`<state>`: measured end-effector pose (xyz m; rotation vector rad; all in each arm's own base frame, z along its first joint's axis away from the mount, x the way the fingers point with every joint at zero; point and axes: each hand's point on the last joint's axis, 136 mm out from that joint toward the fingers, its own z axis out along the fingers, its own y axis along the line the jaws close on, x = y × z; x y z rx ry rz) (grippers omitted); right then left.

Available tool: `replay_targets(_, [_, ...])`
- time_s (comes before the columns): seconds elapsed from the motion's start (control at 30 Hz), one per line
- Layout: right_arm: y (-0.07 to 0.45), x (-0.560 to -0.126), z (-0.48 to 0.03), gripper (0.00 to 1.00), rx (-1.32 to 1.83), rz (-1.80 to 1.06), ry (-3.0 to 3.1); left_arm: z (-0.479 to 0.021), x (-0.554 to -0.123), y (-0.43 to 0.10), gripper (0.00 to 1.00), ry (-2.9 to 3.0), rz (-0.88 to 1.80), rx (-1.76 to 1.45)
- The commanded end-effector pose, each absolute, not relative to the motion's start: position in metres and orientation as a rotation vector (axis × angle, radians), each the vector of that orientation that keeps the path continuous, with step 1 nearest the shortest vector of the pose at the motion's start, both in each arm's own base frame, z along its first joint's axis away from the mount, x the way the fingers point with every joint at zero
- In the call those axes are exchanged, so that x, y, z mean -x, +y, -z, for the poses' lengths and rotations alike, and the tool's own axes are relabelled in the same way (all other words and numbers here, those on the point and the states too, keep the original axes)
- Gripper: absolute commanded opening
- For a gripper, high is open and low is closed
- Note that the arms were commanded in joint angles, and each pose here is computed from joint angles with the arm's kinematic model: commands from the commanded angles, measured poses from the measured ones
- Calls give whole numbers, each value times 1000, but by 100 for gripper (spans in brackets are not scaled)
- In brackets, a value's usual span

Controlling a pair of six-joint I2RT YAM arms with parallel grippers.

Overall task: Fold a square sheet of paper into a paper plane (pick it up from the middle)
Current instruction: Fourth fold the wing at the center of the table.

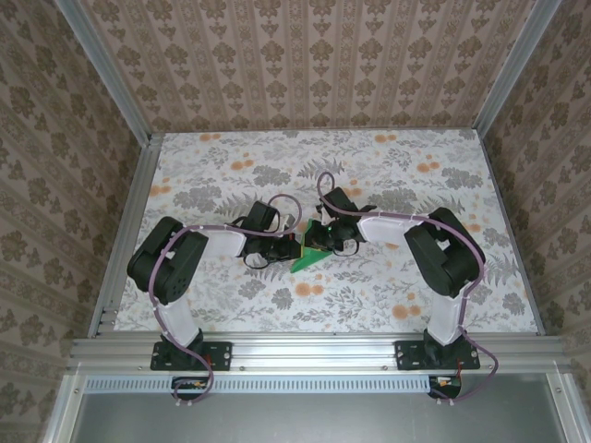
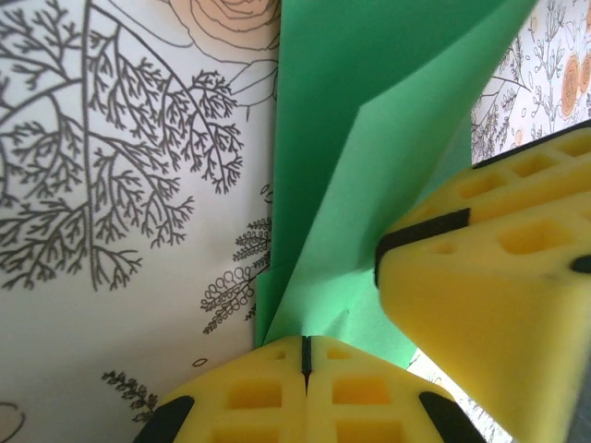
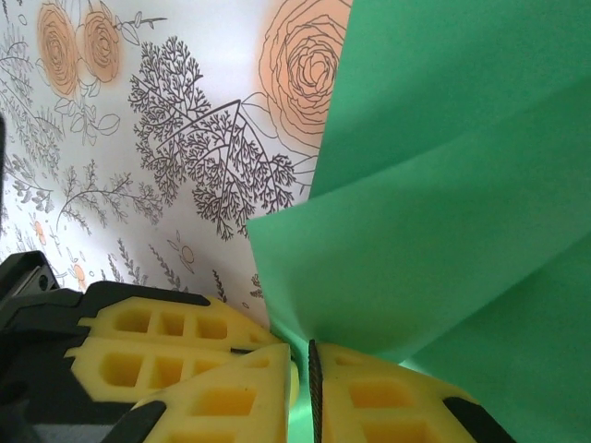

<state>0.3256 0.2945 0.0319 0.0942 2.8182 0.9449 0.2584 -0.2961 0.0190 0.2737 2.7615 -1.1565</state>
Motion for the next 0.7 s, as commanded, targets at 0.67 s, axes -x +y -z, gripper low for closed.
replay_targets(0.67, [289,-314,6,15,-82,-918,2928,-35,-240,-293,2,2778,1230,-271])
